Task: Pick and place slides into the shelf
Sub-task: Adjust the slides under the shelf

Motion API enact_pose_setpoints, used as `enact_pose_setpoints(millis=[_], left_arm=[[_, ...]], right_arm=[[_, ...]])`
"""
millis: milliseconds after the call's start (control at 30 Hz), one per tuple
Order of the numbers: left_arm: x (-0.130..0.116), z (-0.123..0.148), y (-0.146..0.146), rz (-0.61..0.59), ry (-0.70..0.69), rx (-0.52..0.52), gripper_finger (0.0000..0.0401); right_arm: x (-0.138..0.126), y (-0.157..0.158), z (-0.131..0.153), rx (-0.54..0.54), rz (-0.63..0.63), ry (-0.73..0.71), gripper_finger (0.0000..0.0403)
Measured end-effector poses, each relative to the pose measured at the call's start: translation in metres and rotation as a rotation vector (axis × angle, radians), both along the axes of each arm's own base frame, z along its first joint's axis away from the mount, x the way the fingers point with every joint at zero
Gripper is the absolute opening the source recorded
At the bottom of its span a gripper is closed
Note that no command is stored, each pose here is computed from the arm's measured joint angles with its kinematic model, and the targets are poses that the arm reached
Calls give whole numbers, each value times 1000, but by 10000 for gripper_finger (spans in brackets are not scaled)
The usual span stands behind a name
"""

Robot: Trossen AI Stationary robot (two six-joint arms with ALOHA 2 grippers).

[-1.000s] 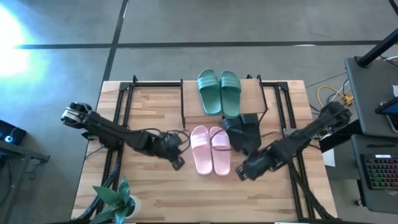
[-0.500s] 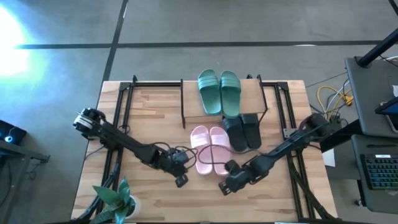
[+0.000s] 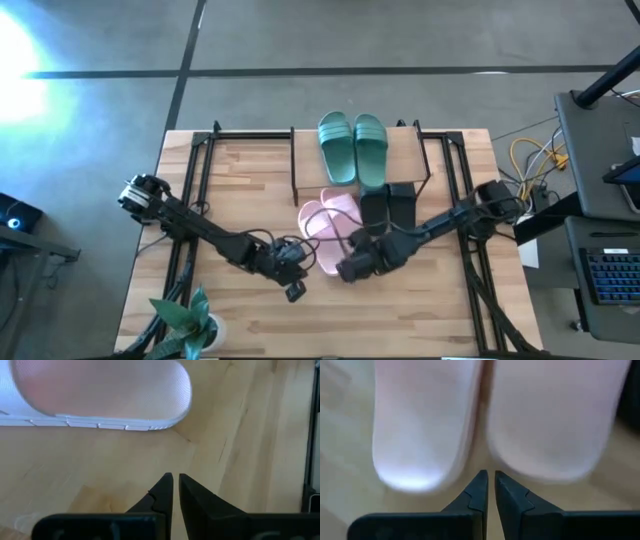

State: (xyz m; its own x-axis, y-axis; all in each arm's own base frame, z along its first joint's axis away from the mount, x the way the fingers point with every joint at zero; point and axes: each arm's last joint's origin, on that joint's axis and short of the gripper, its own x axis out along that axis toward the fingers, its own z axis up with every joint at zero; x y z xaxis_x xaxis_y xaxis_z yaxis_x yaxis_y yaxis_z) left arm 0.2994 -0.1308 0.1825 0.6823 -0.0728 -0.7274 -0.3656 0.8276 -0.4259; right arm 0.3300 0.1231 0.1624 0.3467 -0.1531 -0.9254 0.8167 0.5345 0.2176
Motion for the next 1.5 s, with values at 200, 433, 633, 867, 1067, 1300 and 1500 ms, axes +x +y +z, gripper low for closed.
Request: enact_pose_setpoints(millis=[200, 433, 633, 867, 1067, 1300, 1500], left_arm=[[-3, -3, 2, 49, 29, 7, 15], [-5, -21, 31, 238, 33, 115, 15], [12, -31, 70, 275, 5, 184, 15], [11, -23, 104, 404, 15, 270, 15], [-8, -6, 96, 364, 75, 292, 15], [-44, 27, 68, 302, 79, 261, 15], [-79, 65, 35, 258, -117, 196, 15]], right_arm=[[15, -22, 3, 69, 83, -26, 27], [8, 7, 10, 147, 190, -12, 27], [4, 28, 16, 175, 224, -36, 27], [11, 27, 20, 184, 206, -101, 27], [20, 18, 22, 157, 190, -173, 27], [31, 7, 22, 137, 216, -227, 27], [43, 0, -6, 104, 205, -170, 27]])
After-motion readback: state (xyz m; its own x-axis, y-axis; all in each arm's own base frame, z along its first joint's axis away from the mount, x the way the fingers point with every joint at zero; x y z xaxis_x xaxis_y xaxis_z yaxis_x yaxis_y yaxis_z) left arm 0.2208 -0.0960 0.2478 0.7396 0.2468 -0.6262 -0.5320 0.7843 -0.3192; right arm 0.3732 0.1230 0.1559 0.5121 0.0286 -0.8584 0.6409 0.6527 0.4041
